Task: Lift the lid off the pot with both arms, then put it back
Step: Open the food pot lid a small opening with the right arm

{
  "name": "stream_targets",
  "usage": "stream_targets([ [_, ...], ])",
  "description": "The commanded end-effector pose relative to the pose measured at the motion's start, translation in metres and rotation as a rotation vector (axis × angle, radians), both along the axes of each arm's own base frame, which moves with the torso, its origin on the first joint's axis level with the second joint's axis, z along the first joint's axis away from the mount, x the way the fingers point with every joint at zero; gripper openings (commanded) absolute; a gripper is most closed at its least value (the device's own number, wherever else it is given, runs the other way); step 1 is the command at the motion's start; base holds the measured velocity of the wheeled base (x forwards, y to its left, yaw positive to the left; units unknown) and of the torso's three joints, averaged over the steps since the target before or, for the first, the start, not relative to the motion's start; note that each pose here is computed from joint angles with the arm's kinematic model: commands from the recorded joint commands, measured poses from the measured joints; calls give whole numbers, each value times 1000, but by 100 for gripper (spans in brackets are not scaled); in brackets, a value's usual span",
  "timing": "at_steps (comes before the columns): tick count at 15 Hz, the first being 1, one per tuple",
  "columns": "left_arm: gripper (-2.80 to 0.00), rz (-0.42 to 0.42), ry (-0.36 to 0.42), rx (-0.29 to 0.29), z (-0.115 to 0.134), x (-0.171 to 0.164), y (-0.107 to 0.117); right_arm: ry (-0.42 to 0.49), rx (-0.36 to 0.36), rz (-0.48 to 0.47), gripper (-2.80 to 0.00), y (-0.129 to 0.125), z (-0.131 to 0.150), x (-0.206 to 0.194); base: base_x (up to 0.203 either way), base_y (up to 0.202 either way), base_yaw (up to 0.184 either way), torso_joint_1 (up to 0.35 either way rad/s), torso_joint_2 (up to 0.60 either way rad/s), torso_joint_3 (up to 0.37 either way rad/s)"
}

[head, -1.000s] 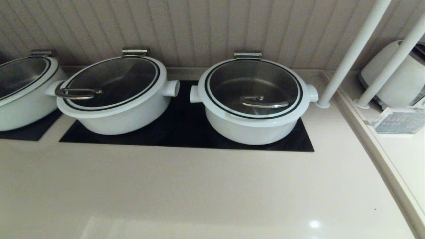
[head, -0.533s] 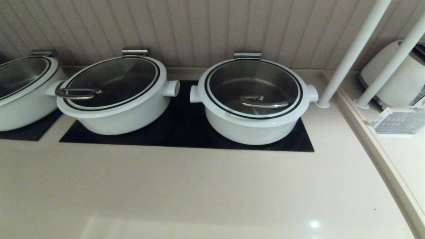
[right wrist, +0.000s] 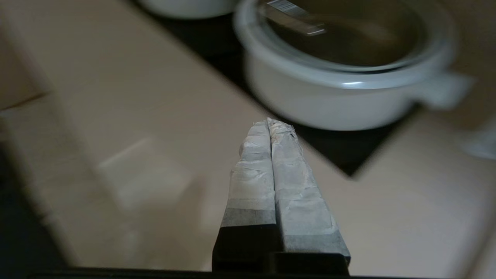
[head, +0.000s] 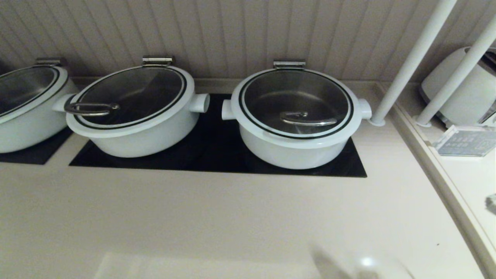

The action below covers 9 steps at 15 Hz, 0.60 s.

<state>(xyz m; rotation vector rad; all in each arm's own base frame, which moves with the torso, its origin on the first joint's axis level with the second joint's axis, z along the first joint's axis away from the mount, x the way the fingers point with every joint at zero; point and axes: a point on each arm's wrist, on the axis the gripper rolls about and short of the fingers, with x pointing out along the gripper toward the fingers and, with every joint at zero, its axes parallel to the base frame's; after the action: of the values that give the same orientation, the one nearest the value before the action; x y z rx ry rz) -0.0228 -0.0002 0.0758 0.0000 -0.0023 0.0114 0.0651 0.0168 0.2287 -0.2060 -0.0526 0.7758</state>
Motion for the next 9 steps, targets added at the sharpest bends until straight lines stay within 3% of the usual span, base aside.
stream_targets([
  [1,-280,-1,-1,0,0,0,0,151,1,80,-280,3,-12,34,0,0,0,0,0,0],
  [4,-280,1,-1,0,0,0,0,260,1,143,-280,11,-28,73,0,0,0,0,0,0],
  [7,-280,1,-1,0,0,0,0,218,22,204,-280,26,-39,123,0,0,0,0,0,0],
  [9,-280,0,-1,0,0,0,0,184,86,269,-280,45,-35,136,0,0,0,0,0,0],
])
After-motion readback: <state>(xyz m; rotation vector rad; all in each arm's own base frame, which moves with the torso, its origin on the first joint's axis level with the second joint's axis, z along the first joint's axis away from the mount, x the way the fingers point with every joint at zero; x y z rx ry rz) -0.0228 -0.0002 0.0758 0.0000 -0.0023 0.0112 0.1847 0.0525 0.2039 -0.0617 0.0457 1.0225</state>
